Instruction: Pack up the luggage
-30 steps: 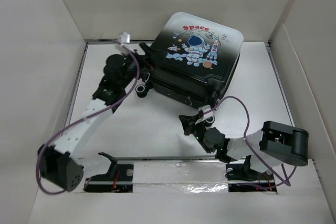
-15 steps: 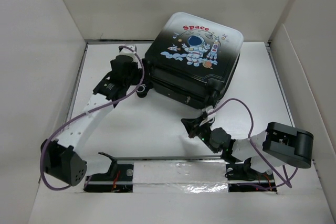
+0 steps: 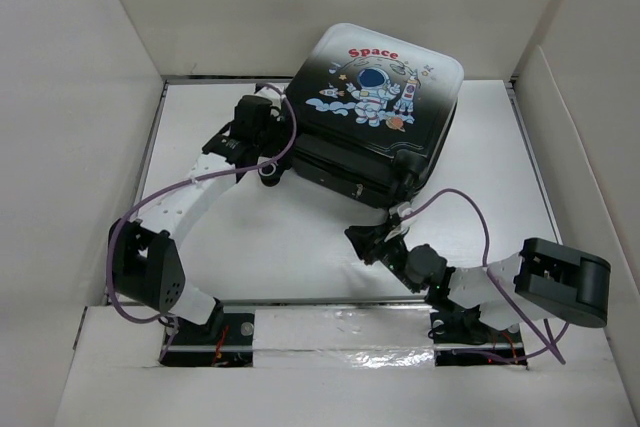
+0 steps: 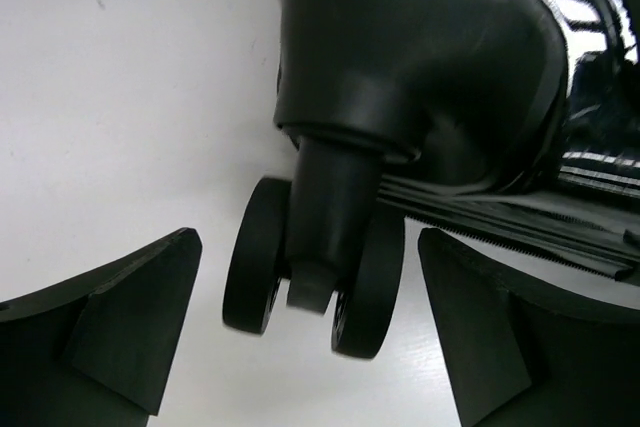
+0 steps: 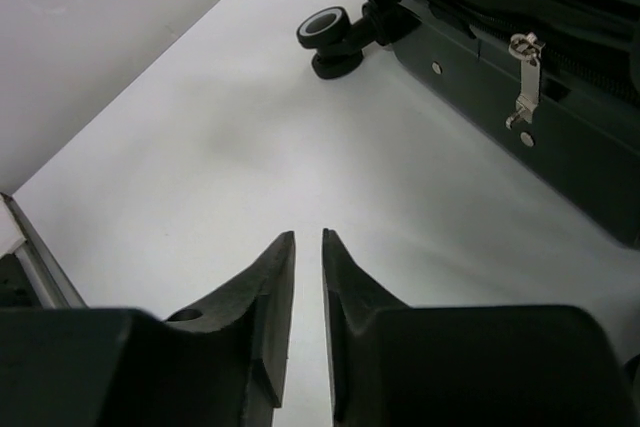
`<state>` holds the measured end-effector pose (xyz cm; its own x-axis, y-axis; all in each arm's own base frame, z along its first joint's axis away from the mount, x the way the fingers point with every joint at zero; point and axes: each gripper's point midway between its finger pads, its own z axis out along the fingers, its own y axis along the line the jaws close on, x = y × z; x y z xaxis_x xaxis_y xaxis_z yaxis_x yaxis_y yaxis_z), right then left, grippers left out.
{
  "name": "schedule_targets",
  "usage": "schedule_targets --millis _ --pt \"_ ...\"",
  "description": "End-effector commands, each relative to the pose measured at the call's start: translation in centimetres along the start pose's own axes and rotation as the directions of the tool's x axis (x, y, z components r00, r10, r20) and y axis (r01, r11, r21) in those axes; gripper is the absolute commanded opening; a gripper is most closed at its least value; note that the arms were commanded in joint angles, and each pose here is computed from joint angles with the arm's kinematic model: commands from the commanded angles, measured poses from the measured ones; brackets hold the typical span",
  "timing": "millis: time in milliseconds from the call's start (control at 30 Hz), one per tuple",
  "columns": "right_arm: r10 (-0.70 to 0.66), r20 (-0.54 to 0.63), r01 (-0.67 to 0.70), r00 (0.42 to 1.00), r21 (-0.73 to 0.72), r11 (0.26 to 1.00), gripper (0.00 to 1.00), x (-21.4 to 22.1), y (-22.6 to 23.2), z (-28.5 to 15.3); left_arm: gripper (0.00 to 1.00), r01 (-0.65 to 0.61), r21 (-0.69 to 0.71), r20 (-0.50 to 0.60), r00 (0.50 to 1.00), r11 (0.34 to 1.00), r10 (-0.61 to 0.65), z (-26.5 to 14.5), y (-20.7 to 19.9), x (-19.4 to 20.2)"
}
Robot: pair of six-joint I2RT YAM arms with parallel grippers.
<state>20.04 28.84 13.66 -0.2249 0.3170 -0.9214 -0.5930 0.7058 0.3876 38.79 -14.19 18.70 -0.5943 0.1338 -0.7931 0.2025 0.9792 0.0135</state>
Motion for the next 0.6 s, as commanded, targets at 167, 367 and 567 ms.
schedule_targets --millis 167,367,567 --pt "0.011 0.01 -0.011 1.0 -0.01 1.0 0.3 -0.7 0.0 -0.7 0.59 -0.027 0.063 0.088 0.996 0.998 0.021 1.4 -1.4 -4.2" --pt "0.013 -0.014 -0.011 1.0 0.081 0.997 0.3 -1.5 -2.4 -1.5 0.0 0.032 0.127 0.04 0.999 0.991 -0.037 2.0 -2.8 -2.6" --pt "0.065 -0.017 -0.06 0.998 0.22 0.974 0.41 -5.1 -6.0 -4.0 0.0 0.166 0.302 0.058 0.98 0.939 -0.192 0.5 -7.9 -0.8"
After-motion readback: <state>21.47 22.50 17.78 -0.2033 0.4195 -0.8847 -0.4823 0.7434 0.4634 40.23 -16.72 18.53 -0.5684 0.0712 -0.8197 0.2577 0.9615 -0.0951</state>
